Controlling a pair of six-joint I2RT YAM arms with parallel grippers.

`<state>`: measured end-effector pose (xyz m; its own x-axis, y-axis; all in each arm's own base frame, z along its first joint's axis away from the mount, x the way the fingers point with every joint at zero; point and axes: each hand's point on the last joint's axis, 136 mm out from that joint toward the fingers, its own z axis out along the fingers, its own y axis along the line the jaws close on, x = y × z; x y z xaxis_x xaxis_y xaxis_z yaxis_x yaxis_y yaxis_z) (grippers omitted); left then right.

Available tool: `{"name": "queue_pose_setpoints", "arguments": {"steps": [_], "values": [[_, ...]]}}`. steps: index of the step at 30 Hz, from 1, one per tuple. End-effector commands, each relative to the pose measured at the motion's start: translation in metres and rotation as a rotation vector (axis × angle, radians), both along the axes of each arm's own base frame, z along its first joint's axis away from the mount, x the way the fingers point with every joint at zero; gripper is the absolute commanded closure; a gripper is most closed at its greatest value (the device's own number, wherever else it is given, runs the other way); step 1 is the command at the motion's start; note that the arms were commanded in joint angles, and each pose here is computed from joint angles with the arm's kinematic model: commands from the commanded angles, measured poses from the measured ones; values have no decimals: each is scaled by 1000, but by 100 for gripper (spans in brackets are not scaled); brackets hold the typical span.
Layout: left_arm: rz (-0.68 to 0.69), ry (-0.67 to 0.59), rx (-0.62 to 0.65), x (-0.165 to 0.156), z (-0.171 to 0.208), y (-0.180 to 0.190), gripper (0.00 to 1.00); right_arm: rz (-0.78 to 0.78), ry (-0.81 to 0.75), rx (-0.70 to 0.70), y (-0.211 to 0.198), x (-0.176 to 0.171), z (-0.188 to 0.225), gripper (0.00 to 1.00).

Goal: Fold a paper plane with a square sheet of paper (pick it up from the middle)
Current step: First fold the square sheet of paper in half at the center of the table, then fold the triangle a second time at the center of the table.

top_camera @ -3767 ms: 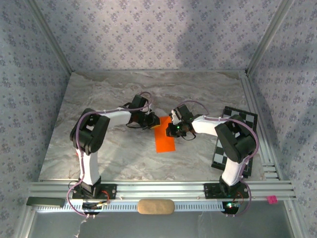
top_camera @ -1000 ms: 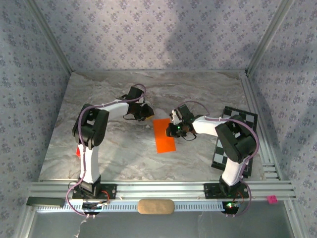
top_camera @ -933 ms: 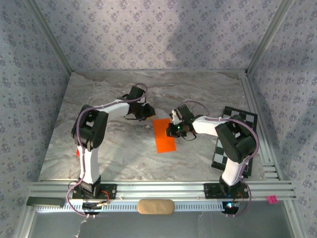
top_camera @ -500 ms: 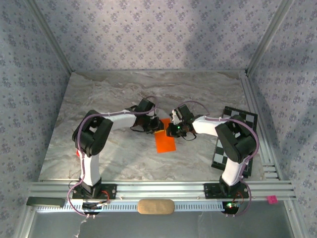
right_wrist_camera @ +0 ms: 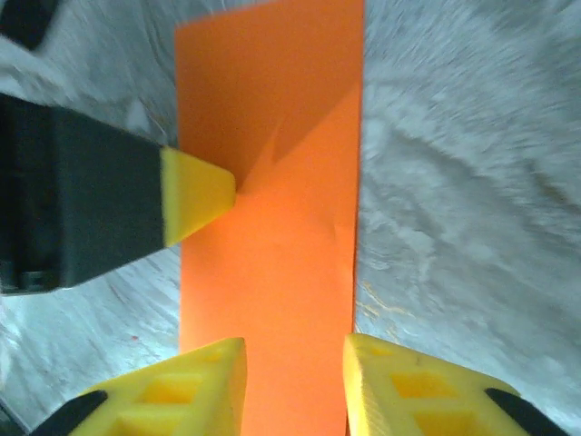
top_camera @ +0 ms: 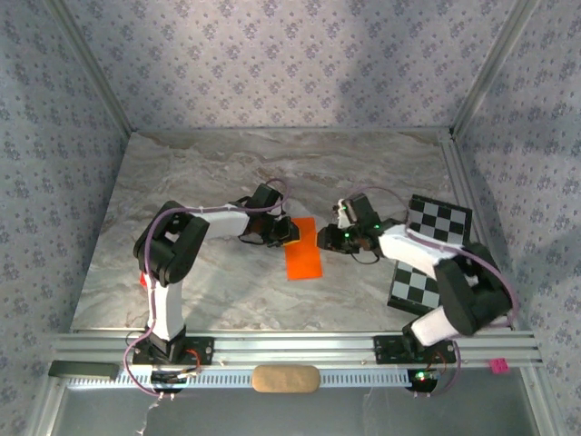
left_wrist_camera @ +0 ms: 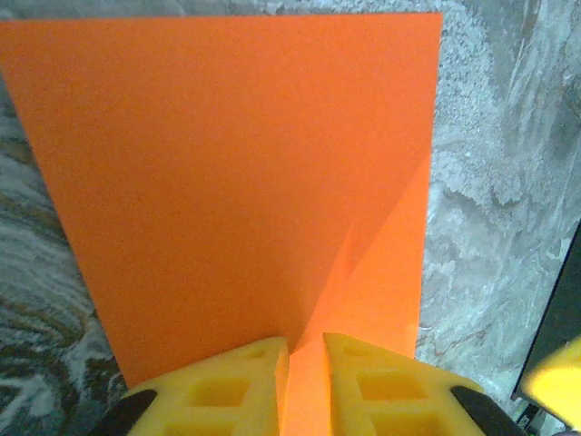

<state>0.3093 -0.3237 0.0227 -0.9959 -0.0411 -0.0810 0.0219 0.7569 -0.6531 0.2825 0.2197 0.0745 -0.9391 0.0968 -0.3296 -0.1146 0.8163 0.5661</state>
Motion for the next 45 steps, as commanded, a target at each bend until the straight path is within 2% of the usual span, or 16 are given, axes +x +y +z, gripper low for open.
{"name": "queue_pose_setpoints", "arguments": {"steps": [1,3,5,11,16,23,31,40,45], "values": [[27,16,76,-5,-18,18,79,-75,72,7,-15,-18,-3,59],[27,16,72,-4,-16,17,79,-124,171,52,-14,-32,-8,55],[26,11,69,-4,-14,17,79,-110,229,84,-6,-44,-14,55],[32,6,57,-5,-11,18,79,-113,277,23,-4,-66,-30,55],[32,9,56,-4,-13,17,79,-120,316,37,-5,-72,-37,56],[33,19,55,-5,-17,17,79,-86,342,92,4,-75,-40,64],[42,39,63,-8,-25,19,79,-92,373,83,4,-78,-50,64],[39,46,62,-9,-28,19,79,-92,376,165,13,-73,-47,70],[35,40,63,-8,-25,19,79,-78,344,220,20,-64,-38,70]]}}
